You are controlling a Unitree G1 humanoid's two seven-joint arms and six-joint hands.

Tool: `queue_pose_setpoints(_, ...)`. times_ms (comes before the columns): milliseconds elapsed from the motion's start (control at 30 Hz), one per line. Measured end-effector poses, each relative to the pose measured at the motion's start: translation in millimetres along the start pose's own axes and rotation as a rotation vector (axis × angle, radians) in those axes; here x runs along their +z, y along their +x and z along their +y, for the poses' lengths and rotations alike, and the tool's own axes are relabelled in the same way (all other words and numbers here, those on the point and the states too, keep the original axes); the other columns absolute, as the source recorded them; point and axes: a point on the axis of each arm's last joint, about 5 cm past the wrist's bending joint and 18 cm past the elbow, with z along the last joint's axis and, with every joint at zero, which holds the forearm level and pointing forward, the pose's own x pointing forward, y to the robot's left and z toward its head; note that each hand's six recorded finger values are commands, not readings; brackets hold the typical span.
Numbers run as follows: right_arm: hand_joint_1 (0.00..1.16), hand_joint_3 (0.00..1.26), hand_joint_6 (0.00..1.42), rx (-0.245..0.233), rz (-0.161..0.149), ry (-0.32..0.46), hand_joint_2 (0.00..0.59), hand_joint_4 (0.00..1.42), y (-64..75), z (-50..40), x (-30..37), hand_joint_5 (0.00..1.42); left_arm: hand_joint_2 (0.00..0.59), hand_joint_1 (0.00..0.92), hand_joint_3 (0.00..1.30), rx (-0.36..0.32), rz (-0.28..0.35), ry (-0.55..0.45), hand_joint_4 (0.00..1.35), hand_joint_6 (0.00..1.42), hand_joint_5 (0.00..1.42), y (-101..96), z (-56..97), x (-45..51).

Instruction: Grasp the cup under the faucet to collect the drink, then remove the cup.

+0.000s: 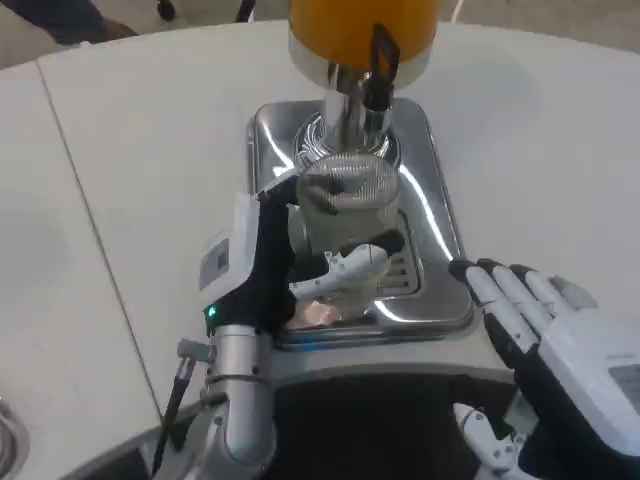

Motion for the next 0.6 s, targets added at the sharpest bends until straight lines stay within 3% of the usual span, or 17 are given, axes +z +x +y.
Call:
queue_pose_setpoints(333, 0.24, 0.0, 0.02, -0.013, 0.005, -0.01, 0.586, 0.0, -1.1, -3.1, 1.8, 0.0, 0.091, 0.669, 0.99, 0.059, -0.009, 0.042, 1.08, 1.42, 1.38, -1.6, -14.0, 2.1)
queue_pose_setpoints(467, 0.24, 0.0, 0.02, -0.02, 0.007, -0.009, 0.586, 0.0, 1.1, -3.6, 1.1, 0.0, 0.102, 0.639, 0.87, 0.057, -0.015, 0.045, 1.09, 1.42, 1.33, -3.3, -17.6, 3.5)
queue_pose_setpoints(600, 0.24, 0.0, 0.02, -0.014, 0.017, 0.0, 0.586, 0.0, 3.4, -1.7, -0.3, 0.0, 0.107, 0.594, 0.72, 0.051, -0.026, 0.058, 0.94, 1.39, 1.17, -4.6, -20.0, 4.7)
